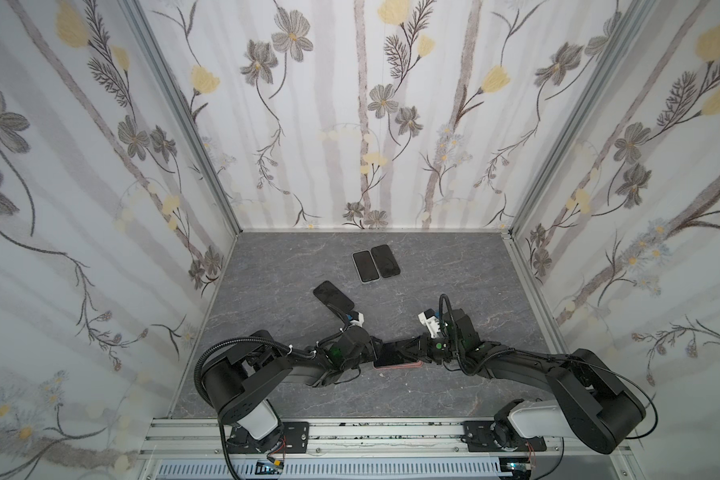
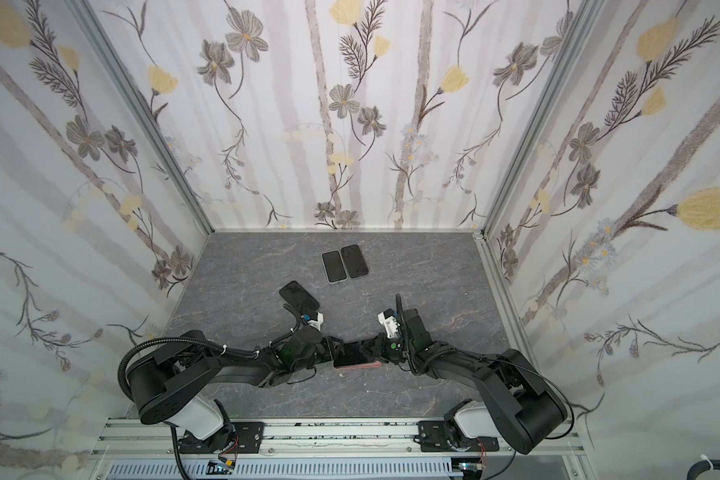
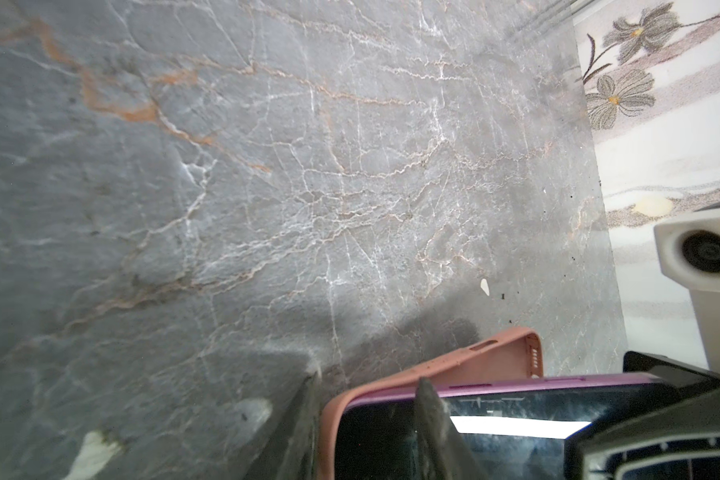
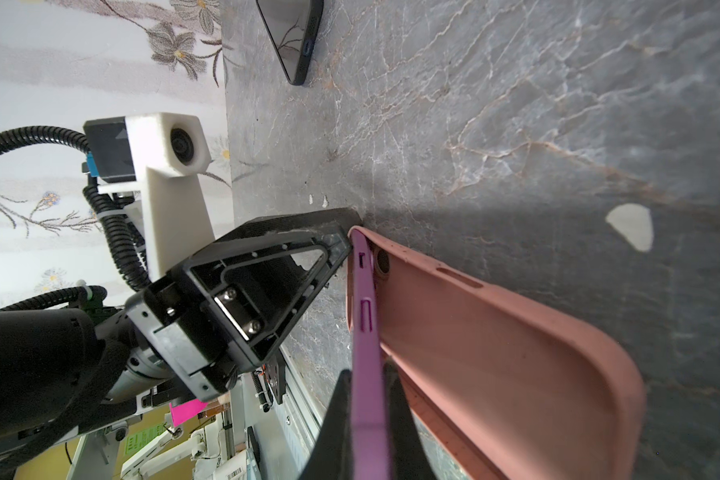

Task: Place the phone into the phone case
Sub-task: 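Insert the phone's long edge into the case held by the left gripper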

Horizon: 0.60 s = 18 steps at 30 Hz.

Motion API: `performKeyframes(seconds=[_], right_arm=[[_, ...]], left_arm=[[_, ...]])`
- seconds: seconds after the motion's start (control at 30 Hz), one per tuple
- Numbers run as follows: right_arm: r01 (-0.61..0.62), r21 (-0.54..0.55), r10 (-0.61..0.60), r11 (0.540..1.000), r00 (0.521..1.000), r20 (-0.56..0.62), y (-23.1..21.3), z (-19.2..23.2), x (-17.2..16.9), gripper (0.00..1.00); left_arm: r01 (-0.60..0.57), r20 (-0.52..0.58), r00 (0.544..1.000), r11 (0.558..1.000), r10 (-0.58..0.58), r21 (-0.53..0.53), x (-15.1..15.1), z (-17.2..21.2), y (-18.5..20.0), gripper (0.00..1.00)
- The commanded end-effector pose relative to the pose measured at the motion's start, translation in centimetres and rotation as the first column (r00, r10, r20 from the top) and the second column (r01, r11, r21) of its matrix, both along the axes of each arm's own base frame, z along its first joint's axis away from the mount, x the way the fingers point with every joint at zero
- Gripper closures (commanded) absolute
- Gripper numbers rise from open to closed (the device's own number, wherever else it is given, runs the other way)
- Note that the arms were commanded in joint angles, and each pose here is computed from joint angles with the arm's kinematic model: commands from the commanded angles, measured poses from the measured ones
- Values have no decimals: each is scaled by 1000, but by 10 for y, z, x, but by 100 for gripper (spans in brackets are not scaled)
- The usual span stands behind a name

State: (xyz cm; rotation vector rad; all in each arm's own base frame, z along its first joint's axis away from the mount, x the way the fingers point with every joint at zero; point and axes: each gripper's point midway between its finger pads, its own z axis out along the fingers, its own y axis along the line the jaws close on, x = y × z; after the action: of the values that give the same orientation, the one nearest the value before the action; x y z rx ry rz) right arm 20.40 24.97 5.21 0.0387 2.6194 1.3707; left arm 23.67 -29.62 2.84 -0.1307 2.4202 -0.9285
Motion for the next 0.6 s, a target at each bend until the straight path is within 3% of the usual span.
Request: performKeyframes(seconds=[0.0,0.43,0.57], right_arm=[[42,-237,-55,971,997,-51,-34,-51,-12,100],[40,-333,-62,942,996,-57,-47,-75,-8,91],[38,-343,-60,939,997,-53,-45,-75,-4,79]], left_arm=[[176,-143,972,982,-184,-65,-40,-7,-23,64],[192,-137,973,981,-187,24,-53,3,2,60],[183,-135,975,983,-178,28,-56,1,7,60]])
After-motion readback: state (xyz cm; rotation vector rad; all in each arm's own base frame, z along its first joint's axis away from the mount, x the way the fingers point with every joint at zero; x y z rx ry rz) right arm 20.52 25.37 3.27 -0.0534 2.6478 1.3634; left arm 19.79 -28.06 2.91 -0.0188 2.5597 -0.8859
